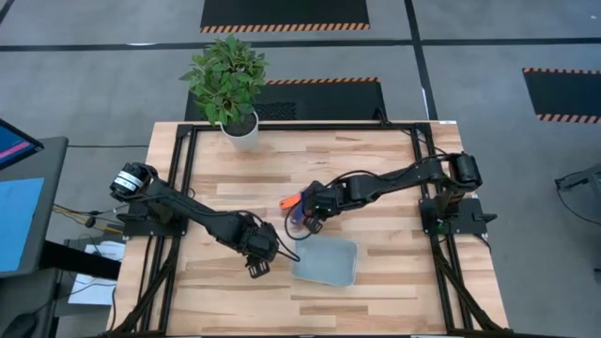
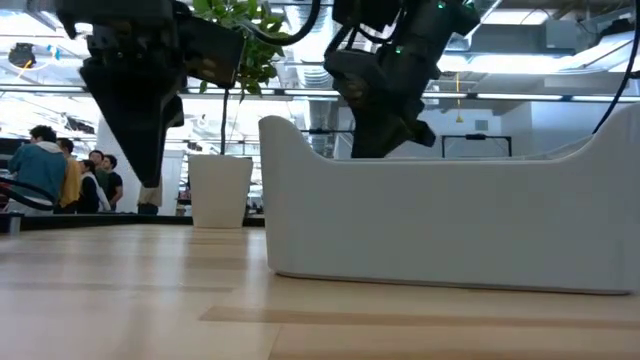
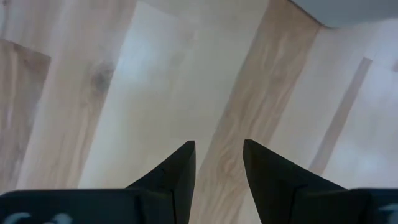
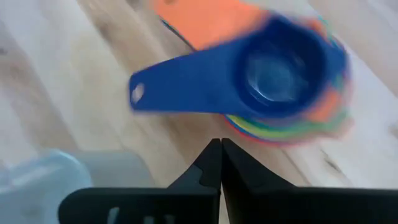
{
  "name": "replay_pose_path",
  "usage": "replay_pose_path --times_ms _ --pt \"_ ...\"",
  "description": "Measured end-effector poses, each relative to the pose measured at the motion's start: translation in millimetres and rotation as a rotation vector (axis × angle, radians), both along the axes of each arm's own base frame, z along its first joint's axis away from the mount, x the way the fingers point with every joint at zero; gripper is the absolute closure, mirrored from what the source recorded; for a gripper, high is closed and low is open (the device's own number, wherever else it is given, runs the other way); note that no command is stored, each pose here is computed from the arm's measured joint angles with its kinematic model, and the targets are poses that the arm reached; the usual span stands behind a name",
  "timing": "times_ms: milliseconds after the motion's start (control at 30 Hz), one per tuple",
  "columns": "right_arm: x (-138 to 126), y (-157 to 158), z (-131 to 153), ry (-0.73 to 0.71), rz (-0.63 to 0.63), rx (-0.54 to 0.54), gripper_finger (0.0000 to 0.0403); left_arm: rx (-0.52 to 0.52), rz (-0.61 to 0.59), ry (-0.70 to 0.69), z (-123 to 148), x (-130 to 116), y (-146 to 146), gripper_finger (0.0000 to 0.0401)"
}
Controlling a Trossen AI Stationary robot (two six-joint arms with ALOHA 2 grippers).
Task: Nest measuring cups in basket
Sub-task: Adjust the dark blue measuring cup
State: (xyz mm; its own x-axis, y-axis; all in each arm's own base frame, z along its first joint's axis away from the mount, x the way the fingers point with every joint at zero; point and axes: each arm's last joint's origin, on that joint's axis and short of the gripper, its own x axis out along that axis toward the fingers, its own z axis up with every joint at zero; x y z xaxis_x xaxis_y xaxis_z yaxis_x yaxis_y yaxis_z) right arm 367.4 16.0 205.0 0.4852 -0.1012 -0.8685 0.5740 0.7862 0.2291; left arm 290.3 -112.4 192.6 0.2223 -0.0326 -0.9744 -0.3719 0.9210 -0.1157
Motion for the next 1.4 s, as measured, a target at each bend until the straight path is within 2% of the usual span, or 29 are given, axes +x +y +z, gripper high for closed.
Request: replay_pose_path --times_ms 267,400,567,733,867,1000,1133,1233,1300,1400 --pt "-13.8 3.6 4.1 0.087 -0.014 0.006 0.0388 0.008 0.01 0.0 0.0 0.8 2.9 0.0277" --pt "-17.7 6.4 13.2 0.068 -0.015 0.01 0.038 0.025 0.018 -0.025 0.4 3.1 4.3 0.0277" --pt "-21.3 6.2 26.3 0.022 0.016 -0.001 0.0373 0.045 -0.043 -0.133 3.3 15.2 9.8 0.0277" --pt "-15.2 10.9 32.0 -0.06 0.078 0.031 0.0386 0.056 -0.021 -0.112 2.6 15.0 16.1 0.0277" --pt "-7.7 19.8 19.1 -0.051 0.123 0.026 0.0389 0.074 -0.011 -0.031 0.2 7.0 16.9 0.0277" --pt "1.9 22.8 15.1 -0.111 0.137 0.028 0.0376 0.125 0.0 0.145 -2.3 -11.9 16.8 0.0277" --pt "8.4 23.2 15.4 -0.168 0.154 0.018 0.0371 0.231 0.021 0.396 0.2 -39.9 17.9 0.0277" --pt "12.0 22.8 19.0 -0.214 0.173 -0.003 0.0379 0.32 0.018 0.532 5.1 -57.0 15.5 0.0278" --pt "16.3 20.1 28.8 -0.234 0.196 -0.026 0.0384 0.35 0.002 0.573 4.0 -65.2 11.7 0.028" --pt "29.3 9.5 62.9 -0.341 0.243 -0.099 0.0388 0.378 -0.019 0.596 -2.2 -79.4 7.6 0.0287"
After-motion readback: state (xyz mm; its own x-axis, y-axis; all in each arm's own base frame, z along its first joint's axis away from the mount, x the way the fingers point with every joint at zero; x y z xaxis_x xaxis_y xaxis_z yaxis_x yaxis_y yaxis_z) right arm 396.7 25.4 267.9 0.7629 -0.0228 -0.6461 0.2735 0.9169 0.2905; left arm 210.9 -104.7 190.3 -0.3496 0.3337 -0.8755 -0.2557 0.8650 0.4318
